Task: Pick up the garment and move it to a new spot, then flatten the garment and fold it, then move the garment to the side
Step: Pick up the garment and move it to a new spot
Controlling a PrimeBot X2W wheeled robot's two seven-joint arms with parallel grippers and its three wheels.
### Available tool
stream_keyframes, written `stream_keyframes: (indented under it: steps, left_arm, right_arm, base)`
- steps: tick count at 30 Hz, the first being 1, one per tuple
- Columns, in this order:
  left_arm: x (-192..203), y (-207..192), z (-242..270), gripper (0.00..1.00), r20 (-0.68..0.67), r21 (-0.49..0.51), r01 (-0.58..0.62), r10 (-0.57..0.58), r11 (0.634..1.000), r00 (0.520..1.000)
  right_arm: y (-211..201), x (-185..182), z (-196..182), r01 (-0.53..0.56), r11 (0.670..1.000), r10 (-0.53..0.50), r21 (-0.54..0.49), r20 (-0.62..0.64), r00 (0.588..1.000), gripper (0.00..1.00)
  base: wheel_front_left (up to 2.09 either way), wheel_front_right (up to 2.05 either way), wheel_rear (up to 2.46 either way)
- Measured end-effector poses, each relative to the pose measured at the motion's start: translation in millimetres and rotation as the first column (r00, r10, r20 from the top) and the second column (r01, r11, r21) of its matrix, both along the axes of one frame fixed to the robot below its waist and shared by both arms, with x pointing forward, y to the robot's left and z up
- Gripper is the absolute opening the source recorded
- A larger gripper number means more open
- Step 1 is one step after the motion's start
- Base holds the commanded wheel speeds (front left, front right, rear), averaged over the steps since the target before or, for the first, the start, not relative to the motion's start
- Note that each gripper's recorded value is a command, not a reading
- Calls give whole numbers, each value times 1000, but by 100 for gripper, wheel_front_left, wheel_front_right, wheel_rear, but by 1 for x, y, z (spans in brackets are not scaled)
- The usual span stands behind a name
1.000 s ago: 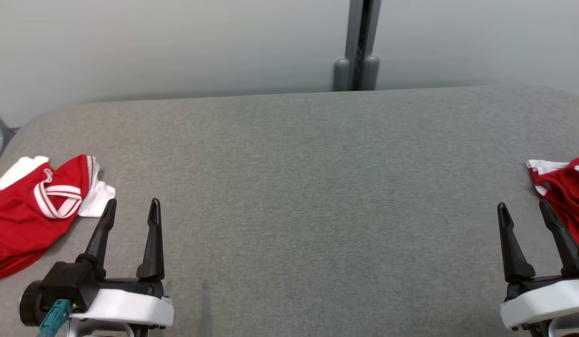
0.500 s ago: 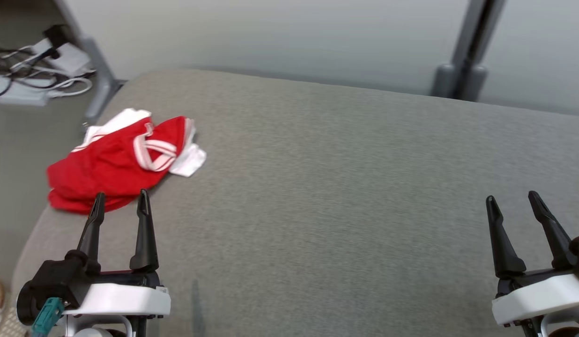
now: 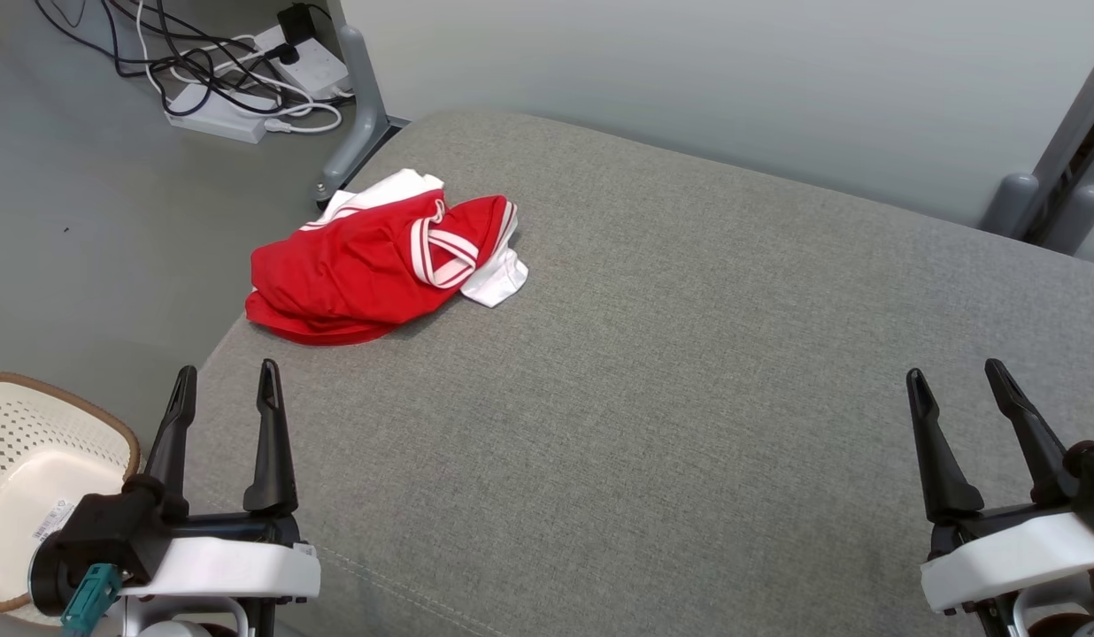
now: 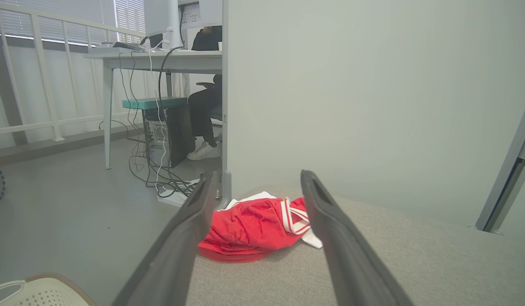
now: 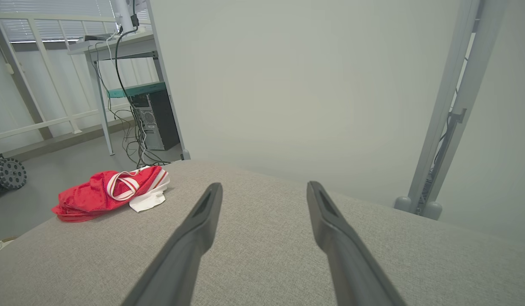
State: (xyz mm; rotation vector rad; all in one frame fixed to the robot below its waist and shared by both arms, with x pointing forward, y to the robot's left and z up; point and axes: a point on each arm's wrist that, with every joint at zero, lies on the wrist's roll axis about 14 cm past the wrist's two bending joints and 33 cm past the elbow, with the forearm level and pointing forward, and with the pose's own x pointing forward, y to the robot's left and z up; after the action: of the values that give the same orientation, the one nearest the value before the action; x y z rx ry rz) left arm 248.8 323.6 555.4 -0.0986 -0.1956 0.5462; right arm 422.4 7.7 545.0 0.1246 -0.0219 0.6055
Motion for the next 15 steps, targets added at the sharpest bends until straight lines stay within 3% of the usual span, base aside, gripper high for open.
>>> stream_keyframes:
  steps: [8, 15]
  left_arm:
    - [3, 0, 6, 100, 11, 21, 3, -3, 1000, 1000]
    - [37, 2, 46, 100, 104, 99, 31, -41, 995, 994]
  right_arm:
    - [2, 1, -3, -4, 1000, 4, 8, -8, 1000, 100]
    - [-7, 8, -3, 22, 1000, -22, 15, -13, 1000, 100]
  base:
    - [0, 0, 0]
    - [0, 0, 0]
